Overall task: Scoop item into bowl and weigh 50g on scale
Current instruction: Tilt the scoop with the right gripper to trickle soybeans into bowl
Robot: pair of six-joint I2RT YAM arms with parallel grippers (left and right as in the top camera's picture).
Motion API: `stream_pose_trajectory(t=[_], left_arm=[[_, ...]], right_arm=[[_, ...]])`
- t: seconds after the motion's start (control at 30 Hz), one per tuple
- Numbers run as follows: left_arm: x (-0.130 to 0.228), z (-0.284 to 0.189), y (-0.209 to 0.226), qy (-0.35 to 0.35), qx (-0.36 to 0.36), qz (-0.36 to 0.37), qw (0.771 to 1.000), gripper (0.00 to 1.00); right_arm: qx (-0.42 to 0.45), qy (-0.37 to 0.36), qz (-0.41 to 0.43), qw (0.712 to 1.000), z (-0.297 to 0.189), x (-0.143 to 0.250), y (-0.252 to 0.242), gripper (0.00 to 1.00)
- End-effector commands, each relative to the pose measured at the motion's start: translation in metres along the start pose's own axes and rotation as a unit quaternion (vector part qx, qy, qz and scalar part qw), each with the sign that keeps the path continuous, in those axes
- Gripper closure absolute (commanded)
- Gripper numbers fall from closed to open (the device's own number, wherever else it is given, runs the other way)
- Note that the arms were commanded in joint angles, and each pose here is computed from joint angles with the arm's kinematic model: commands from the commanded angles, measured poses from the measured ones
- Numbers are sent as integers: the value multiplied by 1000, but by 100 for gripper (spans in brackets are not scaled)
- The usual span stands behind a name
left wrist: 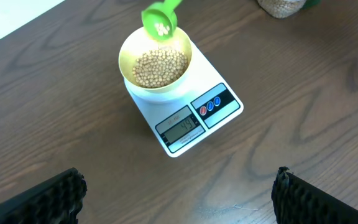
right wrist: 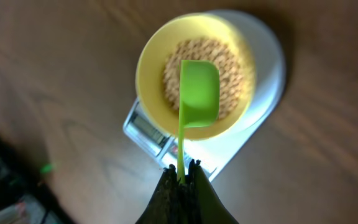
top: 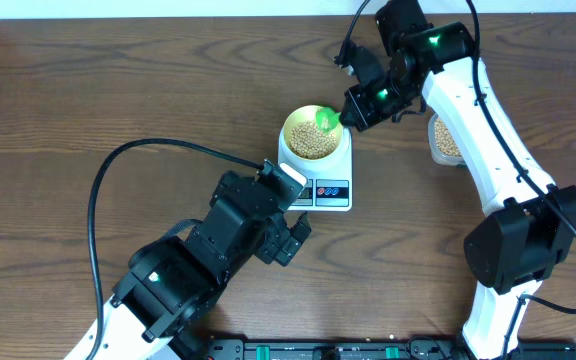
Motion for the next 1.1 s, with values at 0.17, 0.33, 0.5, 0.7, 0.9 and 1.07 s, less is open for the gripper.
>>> stream_pose_trajectory(t=[0.17, 0.33, 0.5, 0.7, 0.9, 1.07], left_arm=[[-8, -8, 4, -17, -9, 2, 1000, 2], [-8, -8, 4, -17, -9, 2, 1000, 2], [-8, -8, 4, -17, -9, 2, 1000, 2], [-8, -8, 4, -17, -9, 2, 1000, 2], [-8, -8, 4, -17, -9, 2, 1000, 2], [-8, -8, 4, -17, -9, 2, 1000, 2]], right_arm=[[21, -38, -45, 998, -11, -11, 4, 99], [4, -39, -66, 997, -10, -11, 7, 99], [-7, -35, -86, 996, -9, -10, 12, 99], [-24, -24, -97, 995, -9, -5, 14, 99], [-31, -13, -132, 991, -9, -1, 15, 99], [-31, -10, -149, 988, -9, 0, 16, 99]])
Point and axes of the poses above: each gripper's point midway between its finger pads, its own z axis out along the fingers, its own y axis along the line the jaws close on, x = y × z, the point moved 9 cm from there along -z, back along the fingers, and after that the axes turned 5 degrees about z, right-handed, at the moved point
